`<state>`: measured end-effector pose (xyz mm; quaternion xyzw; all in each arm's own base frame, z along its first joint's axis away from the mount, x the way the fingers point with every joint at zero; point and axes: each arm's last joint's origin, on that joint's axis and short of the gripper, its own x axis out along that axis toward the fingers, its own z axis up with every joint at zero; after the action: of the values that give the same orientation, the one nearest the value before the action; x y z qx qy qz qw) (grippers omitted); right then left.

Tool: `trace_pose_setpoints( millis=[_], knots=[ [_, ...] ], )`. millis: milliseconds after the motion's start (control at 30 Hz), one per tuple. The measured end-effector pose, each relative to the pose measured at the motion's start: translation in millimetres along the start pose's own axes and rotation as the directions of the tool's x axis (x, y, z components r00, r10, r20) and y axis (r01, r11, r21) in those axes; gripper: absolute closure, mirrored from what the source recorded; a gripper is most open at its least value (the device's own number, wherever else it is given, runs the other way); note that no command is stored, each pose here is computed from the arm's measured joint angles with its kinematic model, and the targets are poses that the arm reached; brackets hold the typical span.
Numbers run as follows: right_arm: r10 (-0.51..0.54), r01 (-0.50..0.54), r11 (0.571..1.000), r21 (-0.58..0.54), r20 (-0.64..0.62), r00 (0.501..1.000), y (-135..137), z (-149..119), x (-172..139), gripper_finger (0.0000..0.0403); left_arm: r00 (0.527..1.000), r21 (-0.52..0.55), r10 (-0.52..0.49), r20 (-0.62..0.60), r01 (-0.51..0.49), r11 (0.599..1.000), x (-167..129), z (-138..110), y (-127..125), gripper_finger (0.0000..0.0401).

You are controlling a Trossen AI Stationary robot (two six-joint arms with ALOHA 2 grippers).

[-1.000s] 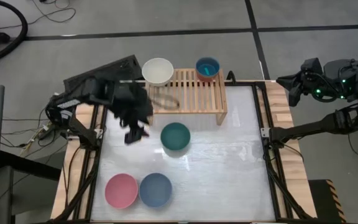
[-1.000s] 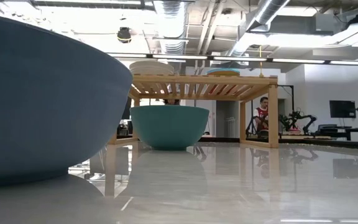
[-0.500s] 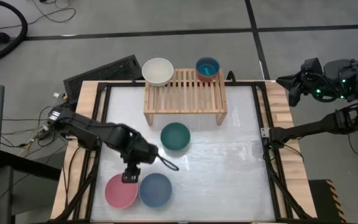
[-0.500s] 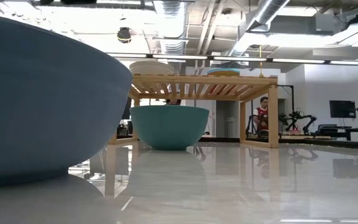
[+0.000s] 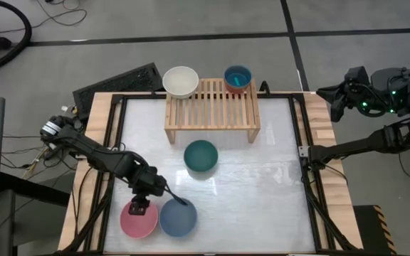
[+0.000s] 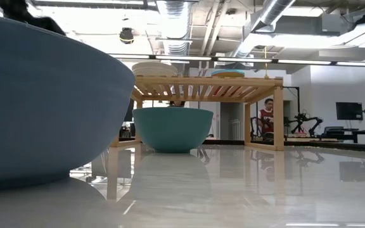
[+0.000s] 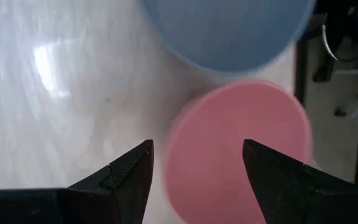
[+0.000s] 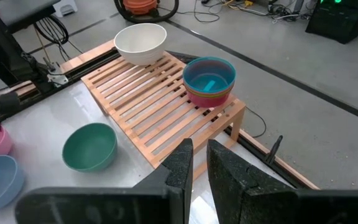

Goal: Place and stack bowls onto a shelf
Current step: Stack the large pink bowl on top of the large white bowl

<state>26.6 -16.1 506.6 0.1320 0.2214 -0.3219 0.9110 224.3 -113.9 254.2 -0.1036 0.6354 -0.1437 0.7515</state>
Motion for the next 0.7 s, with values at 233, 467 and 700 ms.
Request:
trace_pose_setpoints(
  millis=[233,467,700],
  knots=[
    [0.000,0.000,1.000,0.000,0.000,1.000,0.0,0.0,0.0,0.0327,0.999,0.028,0.008,-0.045,-0.007,1.000,31.7,-16.4,15.0,0.0171],
    [0.000,0.000,1.000,0.000,0.000,1.000,0.0,0.0,0.0,0.0327,0.998,0.006,-0.021,-0.056,0.021,1.000,56.7,-29.1,27.0,0.0192],
    [0.000,0.000,1.000,0.001,0.000,1.000,0.0,0.0,0.0,0.0327,0.997,-0.022,-0.016,-0.072,0.014,1.000,62.3,-34.1,30.9,0.0318]
  ],
)
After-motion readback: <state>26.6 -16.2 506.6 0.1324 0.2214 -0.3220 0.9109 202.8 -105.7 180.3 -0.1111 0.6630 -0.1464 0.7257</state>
